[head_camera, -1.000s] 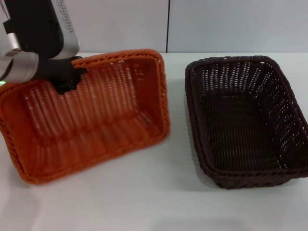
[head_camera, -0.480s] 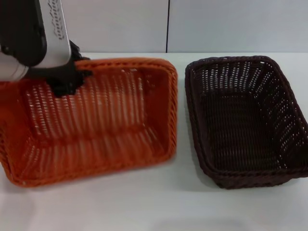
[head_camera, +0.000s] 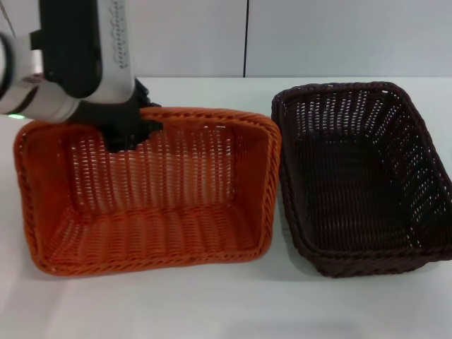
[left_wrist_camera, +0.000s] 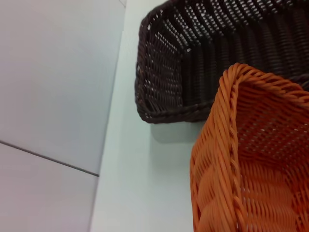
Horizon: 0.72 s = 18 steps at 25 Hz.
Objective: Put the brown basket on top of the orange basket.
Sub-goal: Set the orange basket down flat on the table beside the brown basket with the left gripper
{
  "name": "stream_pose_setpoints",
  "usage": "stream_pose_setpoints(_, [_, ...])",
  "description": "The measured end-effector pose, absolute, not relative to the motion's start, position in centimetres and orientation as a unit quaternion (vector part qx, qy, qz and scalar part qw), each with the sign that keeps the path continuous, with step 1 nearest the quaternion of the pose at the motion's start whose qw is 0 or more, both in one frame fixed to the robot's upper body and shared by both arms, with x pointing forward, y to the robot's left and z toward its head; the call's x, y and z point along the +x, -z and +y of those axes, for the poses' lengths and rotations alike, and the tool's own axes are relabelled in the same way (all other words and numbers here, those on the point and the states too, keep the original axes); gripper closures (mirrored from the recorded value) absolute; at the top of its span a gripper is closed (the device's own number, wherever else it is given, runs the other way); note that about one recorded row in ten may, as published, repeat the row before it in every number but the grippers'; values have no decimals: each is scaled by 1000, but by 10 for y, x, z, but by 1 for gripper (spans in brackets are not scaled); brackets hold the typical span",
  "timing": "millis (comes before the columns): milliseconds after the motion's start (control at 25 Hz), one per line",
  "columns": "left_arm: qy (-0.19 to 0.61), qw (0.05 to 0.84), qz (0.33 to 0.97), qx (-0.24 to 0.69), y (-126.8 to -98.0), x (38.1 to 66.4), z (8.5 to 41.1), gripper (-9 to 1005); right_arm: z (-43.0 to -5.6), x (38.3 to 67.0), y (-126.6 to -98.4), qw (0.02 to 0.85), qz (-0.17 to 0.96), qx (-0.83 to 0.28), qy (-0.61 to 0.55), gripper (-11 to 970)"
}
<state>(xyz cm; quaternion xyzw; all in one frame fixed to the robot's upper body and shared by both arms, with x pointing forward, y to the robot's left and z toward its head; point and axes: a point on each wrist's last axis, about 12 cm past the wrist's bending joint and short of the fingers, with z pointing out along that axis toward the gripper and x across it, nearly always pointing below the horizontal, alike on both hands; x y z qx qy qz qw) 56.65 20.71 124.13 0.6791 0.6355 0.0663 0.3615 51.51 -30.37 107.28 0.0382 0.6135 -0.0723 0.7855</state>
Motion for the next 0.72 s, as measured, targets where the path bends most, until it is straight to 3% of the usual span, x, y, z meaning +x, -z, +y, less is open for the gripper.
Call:
stream_pose_setpoints(480, [-60, 338, 660, 668, -1204, 612, 198, 829, -305, 515, -1071, 782, 617, 36, 74, 266])
stream_pose_setpoints(720, [-64, 336, 659, 670, -1199, 615, 193, 731, -304, 518, -1071, 780, 621, 34, 73, 266])
